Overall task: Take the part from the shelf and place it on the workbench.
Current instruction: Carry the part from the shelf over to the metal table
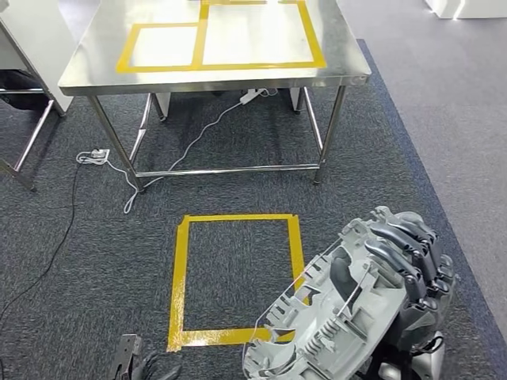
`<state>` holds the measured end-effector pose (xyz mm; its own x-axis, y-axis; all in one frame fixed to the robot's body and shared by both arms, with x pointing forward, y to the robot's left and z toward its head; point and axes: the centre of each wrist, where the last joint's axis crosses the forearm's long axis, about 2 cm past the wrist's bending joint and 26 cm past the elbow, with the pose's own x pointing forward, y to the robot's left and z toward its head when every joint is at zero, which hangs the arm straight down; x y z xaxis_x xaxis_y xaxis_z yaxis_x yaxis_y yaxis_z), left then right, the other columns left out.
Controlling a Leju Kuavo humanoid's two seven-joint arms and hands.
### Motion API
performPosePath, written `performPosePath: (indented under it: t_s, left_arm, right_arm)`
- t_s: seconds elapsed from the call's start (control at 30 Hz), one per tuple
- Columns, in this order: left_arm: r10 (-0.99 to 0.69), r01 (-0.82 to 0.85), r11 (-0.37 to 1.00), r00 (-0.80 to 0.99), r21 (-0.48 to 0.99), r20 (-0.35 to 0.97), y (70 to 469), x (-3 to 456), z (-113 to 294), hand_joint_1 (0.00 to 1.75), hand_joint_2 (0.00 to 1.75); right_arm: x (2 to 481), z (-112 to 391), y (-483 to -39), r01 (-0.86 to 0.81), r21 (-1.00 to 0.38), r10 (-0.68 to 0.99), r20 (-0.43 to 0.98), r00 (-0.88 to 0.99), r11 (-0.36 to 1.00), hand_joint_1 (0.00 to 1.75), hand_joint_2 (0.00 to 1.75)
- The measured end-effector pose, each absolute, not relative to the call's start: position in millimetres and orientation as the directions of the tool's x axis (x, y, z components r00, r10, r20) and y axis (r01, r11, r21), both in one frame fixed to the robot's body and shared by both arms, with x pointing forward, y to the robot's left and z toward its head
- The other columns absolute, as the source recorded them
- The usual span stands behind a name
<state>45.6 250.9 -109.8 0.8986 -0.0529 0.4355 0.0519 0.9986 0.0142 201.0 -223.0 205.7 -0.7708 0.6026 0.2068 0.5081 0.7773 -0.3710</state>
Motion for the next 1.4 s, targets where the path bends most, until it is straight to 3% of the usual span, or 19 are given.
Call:
performPosePath:
  t_s: [1.4]
  left_arm:
    - [-0.078,0.076,0.997,0.897,0.022,0.435,253,48,-110,0.0,1.75]
  right_arm:
    - [203,207,-237,0.54,-0.361,0.634,0.231,-0.738,0.76,0.79,1.75]
